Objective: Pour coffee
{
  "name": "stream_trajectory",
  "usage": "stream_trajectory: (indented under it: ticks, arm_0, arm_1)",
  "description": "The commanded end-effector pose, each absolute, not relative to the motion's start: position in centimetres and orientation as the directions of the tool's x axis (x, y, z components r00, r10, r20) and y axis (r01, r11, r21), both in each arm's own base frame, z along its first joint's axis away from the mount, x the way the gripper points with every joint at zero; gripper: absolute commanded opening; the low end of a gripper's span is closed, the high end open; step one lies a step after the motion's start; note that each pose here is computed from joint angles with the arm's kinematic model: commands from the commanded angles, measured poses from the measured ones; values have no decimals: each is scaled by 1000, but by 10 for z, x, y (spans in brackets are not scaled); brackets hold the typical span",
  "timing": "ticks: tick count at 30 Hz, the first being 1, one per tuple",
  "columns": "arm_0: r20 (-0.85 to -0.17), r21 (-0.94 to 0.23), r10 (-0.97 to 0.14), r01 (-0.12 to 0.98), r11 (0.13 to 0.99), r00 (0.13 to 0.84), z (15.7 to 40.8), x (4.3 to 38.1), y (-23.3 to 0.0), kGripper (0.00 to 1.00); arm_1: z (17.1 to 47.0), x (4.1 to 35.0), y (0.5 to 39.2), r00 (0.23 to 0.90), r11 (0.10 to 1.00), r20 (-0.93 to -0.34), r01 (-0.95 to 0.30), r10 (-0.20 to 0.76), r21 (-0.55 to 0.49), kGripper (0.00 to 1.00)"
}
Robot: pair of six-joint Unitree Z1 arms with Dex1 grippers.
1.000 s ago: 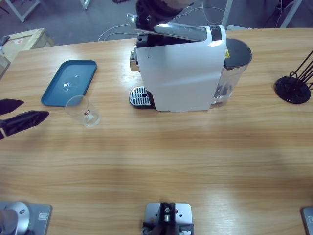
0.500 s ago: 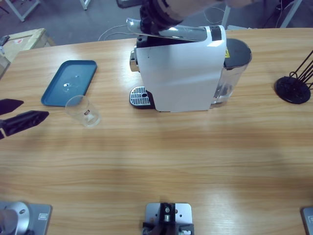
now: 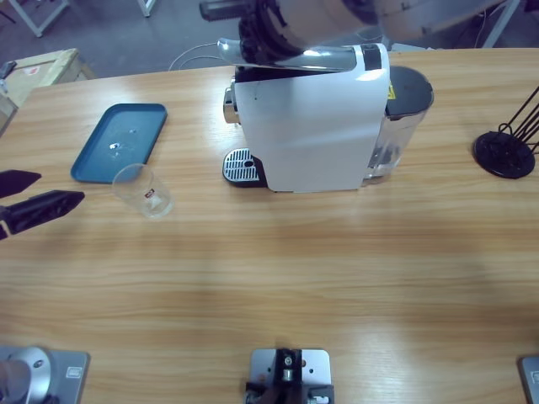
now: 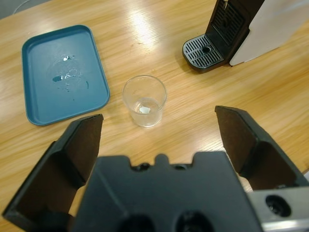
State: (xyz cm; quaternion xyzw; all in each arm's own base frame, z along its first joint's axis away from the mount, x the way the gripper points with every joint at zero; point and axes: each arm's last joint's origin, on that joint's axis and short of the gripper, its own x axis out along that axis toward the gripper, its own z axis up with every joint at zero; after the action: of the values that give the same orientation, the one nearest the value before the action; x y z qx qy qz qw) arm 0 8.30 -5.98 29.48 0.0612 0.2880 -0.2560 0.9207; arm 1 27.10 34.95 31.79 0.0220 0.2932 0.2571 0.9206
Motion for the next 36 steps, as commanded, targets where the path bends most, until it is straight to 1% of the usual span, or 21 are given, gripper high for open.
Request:
stream_trajectory:
  ticks: [1,12,18,20,22,23,24,25,26,27,28,30,31,32,33,34,36]
  arm_0:
    - [-574,-29,-453,536,844,682,285,78,-59,1000]
    - [-574,-28,-456,540,841,680,286,78,-59,1000]
    - [-573,-30,-459,542,840,679,286,78,-59,1000]
    - [-574,-29,-458,542,840,679,285,78,-59,1000]
    - [-577,-27,-454,539,842,679,285,79,-59,1000]
    - [-577,-25,-451,537,843,681,285,79,-59,1000]
    - [-575,-24,-450,536,844,683,285,79,-59,1000]
    - [-573,-22,-450,536,844,685,285,79,-59,998]
    - [-571,-19,-451,538,843,686,285,80,-59,996]
    - [-571,-16,-451,541,841,685,284,80,-59,996]
    - [-567,-14,-454,544,839,687,283,80,-60,996]
    - [-569,-9,-458,551,834,683,280,81,-61,996]
    - [-574,-8,-457,554,833,679,279,83,-62,996]
    - [-584,-5,-451,552,834,675,277,85,-64,992]
    - [-597,4,-434,543,840,675,274,90,-67,987]
    - [-605,15,-415,531,847,679,275,95,-70,987]
    - [-591,16,-412,521,854,693,282,105,-78,987]
  arm_1:
    - [197,252,364,534,874,-762,-477,366,86,0]
    - [173,246,356,511,886,-784,-451,353,105,0]
    - [167,245,357,505,889,-787,-444,354,115,0]
    - [169,246,357,509,888,-783,-444,358,118,0]
    - [183,244,354,526,886,-763,-445,376,131,0]
    - [197,243,352,536,879,-743,-453,400,147,0]
    - [217,240,350,535,859,-716,-480,448,178,0]
    - [247,237,343,514,813,-676,-535,528,228,0]
    - [271,239,330,503,785,-645,-561,576,264,54]
    - [294,240,313,478,762,-635,-579,606,291,710]
    - [320,237,293,466,742,-625,-602,626,295,996]
    - [378,212,250,485,717,-603,-662,633,220,1000]
    - [404,194,228,495,704,-601,-691,627,166,1000]
    - [423,175,206,498,690,-608,-714,619,118,1000]
    - [437,153,180,497,669,-614,-740,613,70,1000]
    - [444,137,162,498,656,-610,-753,616,48,1000]
    - [447,108,129,498,636,-580,-770,645,47,1000]
